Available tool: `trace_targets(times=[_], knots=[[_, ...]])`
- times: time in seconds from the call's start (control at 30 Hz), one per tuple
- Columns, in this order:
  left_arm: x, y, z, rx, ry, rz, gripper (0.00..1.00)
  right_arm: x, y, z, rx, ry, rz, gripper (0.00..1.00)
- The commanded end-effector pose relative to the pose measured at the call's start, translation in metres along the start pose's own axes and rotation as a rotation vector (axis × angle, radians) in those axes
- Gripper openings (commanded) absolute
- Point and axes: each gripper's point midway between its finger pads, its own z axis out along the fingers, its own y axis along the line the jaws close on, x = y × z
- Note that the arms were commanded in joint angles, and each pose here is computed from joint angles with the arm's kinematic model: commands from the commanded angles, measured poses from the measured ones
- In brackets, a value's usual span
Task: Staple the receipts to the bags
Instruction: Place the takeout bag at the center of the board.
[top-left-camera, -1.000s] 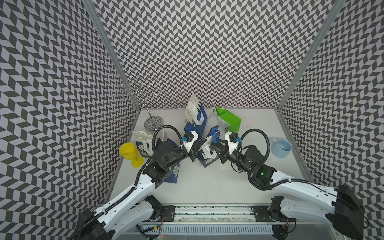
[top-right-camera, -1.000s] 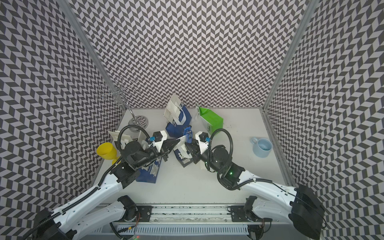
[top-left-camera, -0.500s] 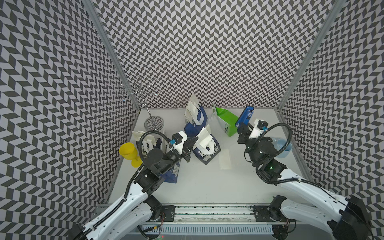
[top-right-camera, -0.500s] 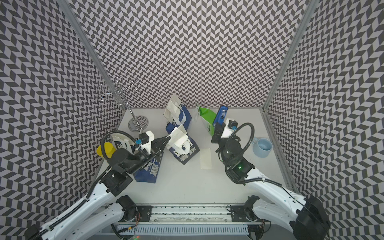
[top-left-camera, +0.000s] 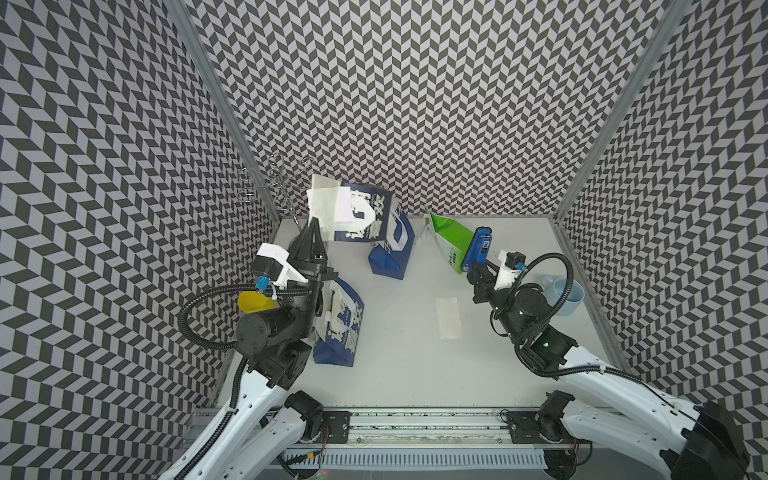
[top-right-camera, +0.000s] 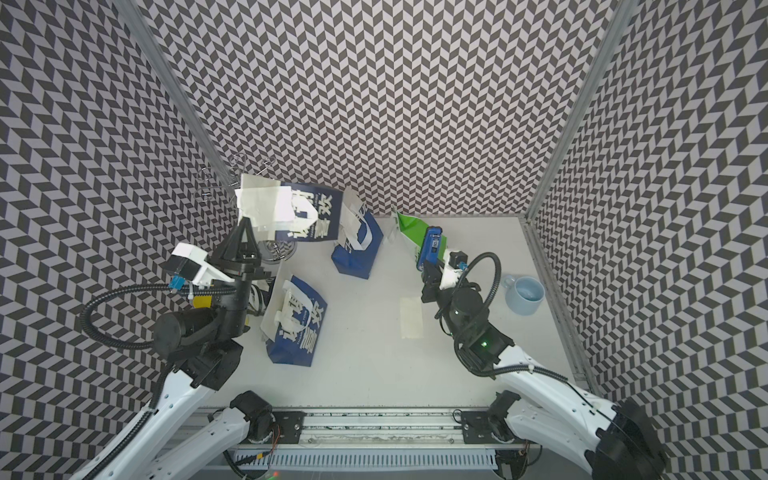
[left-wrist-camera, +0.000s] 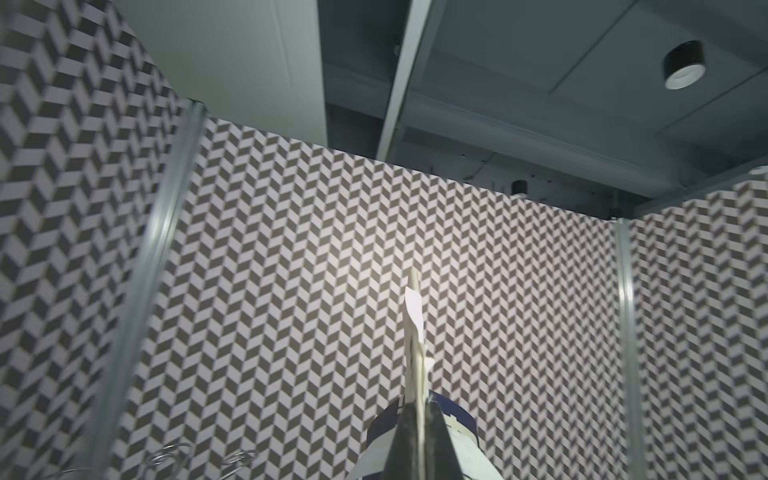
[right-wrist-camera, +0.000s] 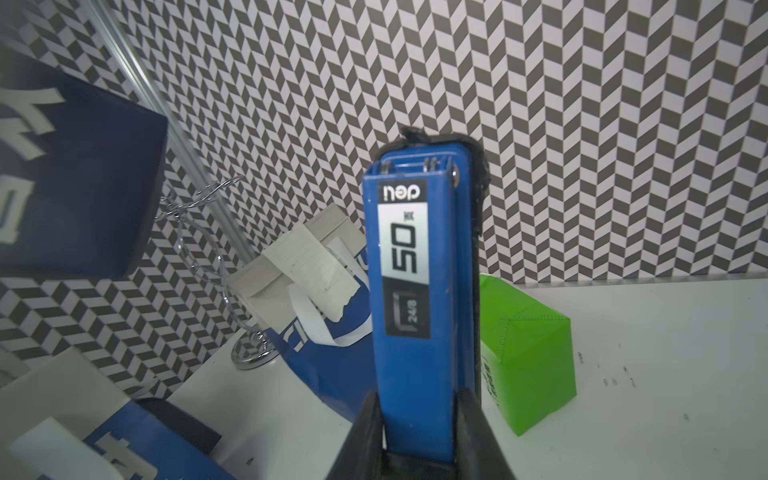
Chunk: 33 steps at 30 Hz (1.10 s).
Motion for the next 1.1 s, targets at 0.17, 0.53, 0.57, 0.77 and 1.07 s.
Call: trace_targets(times=[0.17,0.53,0.57,0.77,1.07], knots=[[0.069,0.088,0.034,-0.247,0.148,-0.060,0.00,-0.015,0.022,0.001,-0.107,-0.041,-0.010,0.00],[0.164,0.071,0.015,-0.155,0.374,-0.022,0.00,0.025,-0.022,0.004,0.102,0.032,0.005,0.00],[0.174,0.071,0.013,-0.160,0.406,-0.021,0.00,0.032,-0.028,0.005,0.127,0.043,0.011,0.00],[0.230,0.054,0.009,-0.115,0.630,-0.013,0.14,0.107,-0.085,0.017,0.359,0.328,0.093,0.00],[0.234,0.035,0.016,-0.083,0.676,0.017,0.50,0.156,-0.161,0.000,0.576,0.526,0.168,0.00]])
